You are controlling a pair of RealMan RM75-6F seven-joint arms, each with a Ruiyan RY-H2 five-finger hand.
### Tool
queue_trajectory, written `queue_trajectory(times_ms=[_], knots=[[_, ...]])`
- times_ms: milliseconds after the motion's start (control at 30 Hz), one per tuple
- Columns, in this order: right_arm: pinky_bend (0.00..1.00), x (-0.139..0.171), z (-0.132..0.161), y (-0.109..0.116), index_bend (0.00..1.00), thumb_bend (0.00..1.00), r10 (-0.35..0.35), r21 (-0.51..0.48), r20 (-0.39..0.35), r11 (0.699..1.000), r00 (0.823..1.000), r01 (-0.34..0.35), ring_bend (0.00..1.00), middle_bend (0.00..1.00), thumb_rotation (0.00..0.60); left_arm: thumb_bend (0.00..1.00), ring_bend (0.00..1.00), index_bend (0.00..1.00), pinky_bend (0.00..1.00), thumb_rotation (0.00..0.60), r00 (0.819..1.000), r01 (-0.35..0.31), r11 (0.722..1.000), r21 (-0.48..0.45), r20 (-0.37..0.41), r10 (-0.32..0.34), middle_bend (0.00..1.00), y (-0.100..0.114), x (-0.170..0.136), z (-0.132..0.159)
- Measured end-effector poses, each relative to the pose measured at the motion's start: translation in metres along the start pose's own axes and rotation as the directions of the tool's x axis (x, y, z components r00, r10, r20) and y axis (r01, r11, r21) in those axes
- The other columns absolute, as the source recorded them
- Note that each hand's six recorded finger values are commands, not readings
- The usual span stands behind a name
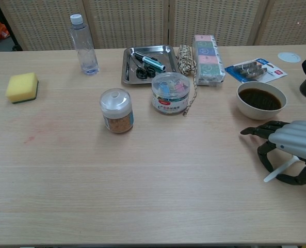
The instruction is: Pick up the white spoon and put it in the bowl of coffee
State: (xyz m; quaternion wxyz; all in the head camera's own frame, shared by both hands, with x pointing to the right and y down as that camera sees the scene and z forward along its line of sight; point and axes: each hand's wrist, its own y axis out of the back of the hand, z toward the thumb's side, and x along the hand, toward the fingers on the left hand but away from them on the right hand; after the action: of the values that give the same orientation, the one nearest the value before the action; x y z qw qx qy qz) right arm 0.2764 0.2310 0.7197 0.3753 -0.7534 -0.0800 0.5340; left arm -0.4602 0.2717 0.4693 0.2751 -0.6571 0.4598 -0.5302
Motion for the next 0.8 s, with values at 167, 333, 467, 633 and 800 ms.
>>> queue_trajectory(times_ms=[167, 333, 467, 633, 800], knots=[[0.0, 0.0, 0.001, -0.001, 0.52, 0.4, 0.0, -0.005, -0.002, 1.0, 1.0, 0.0, 0.0, 0.0, 0.6, 0.0, 0.0, 0.0, 0.0, 0.6, 1.0, 0.0, 1.0, 0.0, -0.001, 0.0, 0.0, 0.0, 0.0, 0.0], [0.0, 0.0, 0.001, 0.0, 0.54, 0.41, -0.007, -0.023, -0.002, 1.0, 1.0, 0.007, 0.0, 0.0, 0.6, 0.0, 0.0, 0.0, 0.0, 0.6, 1.0, -0.001, 1.0, 0.0, -0.001, 0.001, 0.0, 0.0, 0.0, 0.0], [0.0, 0.002, 0.003, 0.003, 0.55, 0.41, -0.019, -0.07, -0.007, 0.997, 1.0, 0.018, 0.0, 0.0, 0.6, 0.0, 0.0, 0.0, 0.0, 0.6, 1.0, 0.0, 1.0, 0.001, -0.001, 0.0, 0.0, 0.0, 0.0, 0.0], [0.0, 0.006, 0.01, 0.014, 0.55, 0.42, -0.047, -0.158, -0.022, 0.986, 0.999, 0.043, 0.0, 0.0, 0.6, 0.0, 0.0, 0.0, 0.0, 0.6, 1.0, 0.002, 1.0, 0.002, -0.001, -0.002, 0.0, -0.001, 0.0, 0.0], [0.0, 0.009, 0.018, 0.036, 0.55, 0.44, -0.096, -0.278, -0.035, 0.957, 0.995, 0.083, 0.0, 0.0, 0.6, 0.0, 0.0, 0.0, 0.0, 0.6, 1.0, 0.004, 1.0, 0.001, 0.001, -0.004, 0.0, -0.001, 0.0, 0.0]])
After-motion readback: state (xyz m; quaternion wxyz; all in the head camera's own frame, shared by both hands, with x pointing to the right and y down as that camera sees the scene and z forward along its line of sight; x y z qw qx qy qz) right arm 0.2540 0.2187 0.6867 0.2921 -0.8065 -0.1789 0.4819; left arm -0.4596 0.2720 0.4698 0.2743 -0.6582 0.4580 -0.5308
